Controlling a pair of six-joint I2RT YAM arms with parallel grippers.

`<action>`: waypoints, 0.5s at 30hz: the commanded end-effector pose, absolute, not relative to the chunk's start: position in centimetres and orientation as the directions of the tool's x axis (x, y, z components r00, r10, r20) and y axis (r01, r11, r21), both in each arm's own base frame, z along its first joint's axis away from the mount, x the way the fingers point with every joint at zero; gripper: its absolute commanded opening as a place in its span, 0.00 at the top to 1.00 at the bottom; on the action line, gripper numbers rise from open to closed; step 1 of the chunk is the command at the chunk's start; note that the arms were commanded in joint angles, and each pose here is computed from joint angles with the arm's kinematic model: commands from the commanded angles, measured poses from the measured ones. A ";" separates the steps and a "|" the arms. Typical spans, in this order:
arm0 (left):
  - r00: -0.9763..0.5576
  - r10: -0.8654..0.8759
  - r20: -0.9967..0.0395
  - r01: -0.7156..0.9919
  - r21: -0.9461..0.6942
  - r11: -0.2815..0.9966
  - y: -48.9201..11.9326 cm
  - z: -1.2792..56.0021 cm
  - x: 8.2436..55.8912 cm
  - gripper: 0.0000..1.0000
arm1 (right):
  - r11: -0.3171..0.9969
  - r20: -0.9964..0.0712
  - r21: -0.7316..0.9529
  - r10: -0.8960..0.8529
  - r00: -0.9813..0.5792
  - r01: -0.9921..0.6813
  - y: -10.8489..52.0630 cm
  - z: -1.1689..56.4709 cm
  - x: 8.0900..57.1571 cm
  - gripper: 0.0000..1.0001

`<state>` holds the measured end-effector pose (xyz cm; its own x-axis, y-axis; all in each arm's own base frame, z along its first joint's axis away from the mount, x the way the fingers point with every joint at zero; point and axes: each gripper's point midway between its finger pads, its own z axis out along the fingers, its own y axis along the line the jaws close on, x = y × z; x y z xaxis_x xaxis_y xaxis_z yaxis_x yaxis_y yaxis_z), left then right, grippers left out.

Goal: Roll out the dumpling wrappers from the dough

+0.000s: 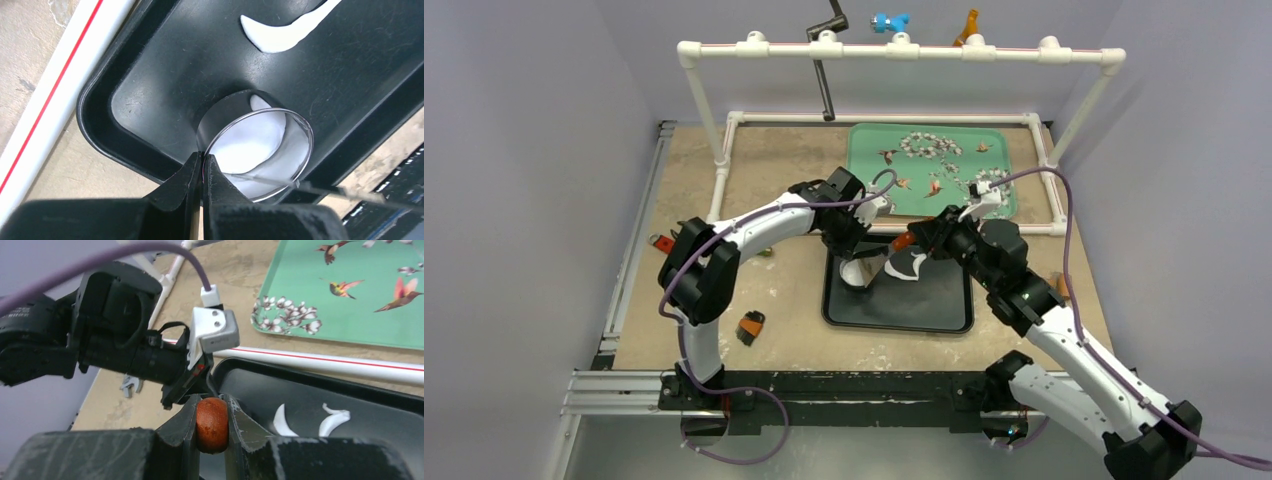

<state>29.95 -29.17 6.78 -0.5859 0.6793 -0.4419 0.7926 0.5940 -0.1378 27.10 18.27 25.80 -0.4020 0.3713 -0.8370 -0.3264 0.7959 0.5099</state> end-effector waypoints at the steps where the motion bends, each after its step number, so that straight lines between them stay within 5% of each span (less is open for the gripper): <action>1: -0.680 0.574 -0.456 0.722 -0.281 0.632 -30.3 8.7 29.8 1.00 | 0.689 -0.784 0.621 0.552 -0.285 -0.373 18.6 29.4 26.3 1.00; 15: -0.731 0.530 -0.429 0.675 -0.346 0.652 -30.4 8.6 28.7 1.00 | 0.752 -0.857 0.480 0.512 -0.059 -0.452 18.7 29.4 26.5 1.00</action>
<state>29.31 -29.52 7.19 -0.7195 0.5595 -0.4114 0.6848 0.6699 -0.2867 25.82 19.25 25.45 -0.2442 0.4786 -0.8434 -0.3939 0.7458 0.5373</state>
